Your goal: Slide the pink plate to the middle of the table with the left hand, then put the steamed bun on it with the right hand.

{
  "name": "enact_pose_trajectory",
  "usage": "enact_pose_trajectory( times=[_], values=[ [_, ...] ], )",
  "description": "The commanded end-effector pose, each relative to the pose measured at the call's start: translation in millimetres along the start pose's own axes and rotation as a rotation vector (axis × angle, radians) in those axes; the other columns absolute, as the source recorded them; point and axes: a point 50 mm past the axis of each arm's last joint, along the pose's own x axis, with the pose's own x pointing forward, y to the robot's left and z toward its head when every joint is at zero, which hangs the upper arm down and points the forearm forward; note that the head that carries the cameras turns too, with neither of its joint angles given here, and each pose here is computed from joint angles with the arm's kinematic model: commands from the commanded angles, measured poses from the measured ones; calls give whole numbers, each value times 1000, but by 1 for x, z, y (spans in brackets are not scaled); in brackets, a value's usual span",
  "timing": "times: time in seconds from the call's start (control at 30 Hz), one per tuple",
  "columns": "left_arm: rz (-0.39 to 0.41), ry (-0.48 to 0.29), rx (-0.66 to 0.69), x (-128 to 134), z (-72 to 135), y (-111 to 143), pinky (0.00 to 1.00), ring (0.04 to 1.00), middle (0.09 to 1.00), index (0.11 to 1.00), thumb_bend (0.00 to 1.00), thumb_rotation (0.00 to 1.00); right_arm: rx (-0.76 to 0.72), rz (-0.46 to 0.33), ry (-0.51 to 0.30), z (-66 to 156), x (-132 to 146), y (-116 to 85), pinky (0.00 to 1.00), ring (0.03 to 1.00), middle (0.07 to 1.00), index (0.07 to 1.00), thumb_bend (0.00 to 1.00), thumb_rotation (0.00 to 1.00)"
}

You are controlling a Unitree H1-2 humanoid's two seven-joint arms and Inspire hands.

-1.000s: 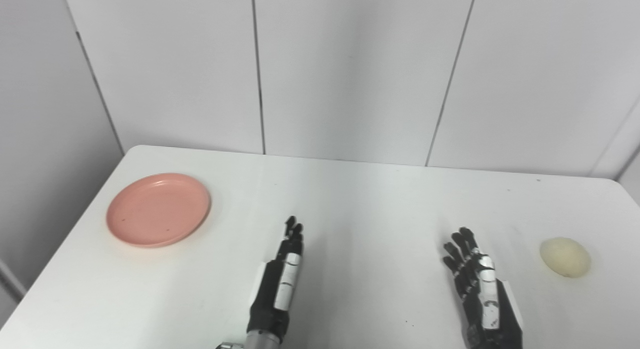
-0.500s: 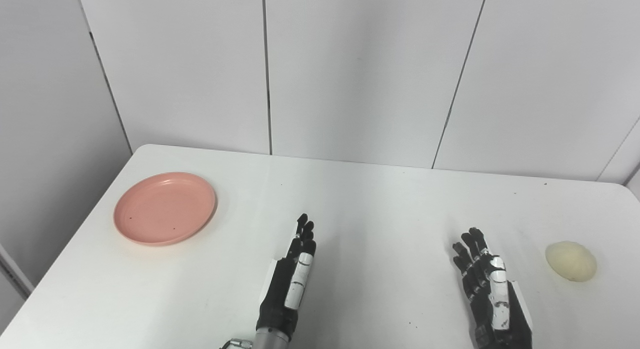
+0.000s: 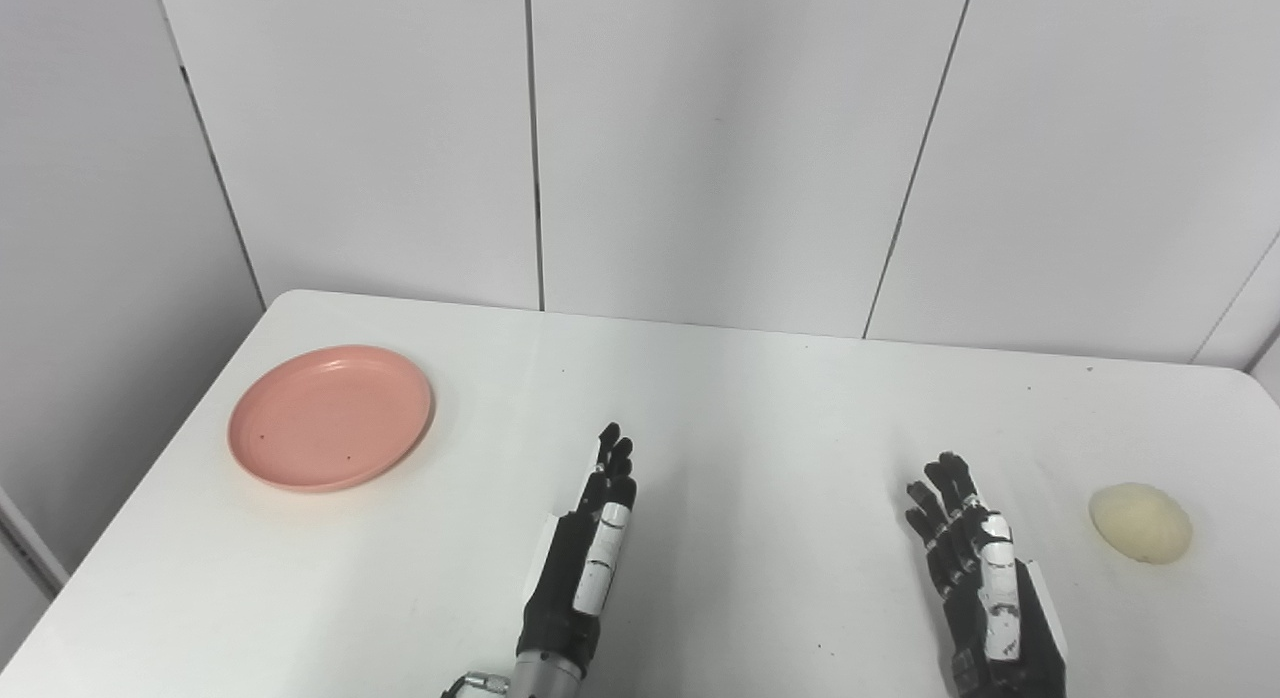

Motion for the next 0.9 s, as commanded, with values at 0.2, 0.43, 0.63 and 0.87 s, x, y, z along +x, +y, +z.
enact_pose_trajectory(
  times=[0.2,0.43,0.63,0.87],
  values=[
    [5,1,-16,-2,-8,-10,1000,1000,1000,1000,666,1000,7,-31,63,-23,-17,-10,975,942,959,960,659,1000],
    [4,1,-19,-2,-12,-11,1000,1000,1000,1000,668,1000,-3,-34,67,-24,-17,-10,971,940,954,960,653,1000],
    [0,2,-15,-1,-13,-10,1000,1000,1000,1000,670,1000,-3,-36,70,-26,-16,-10,963,937,951,953,656,1000],
    [-4,4,-11,-1,-15,-11,1000,1000,1000,1000,662,1000,-3,-38,70,-28,-15,-11,961,932,944,948,673,1000]
  ],
)
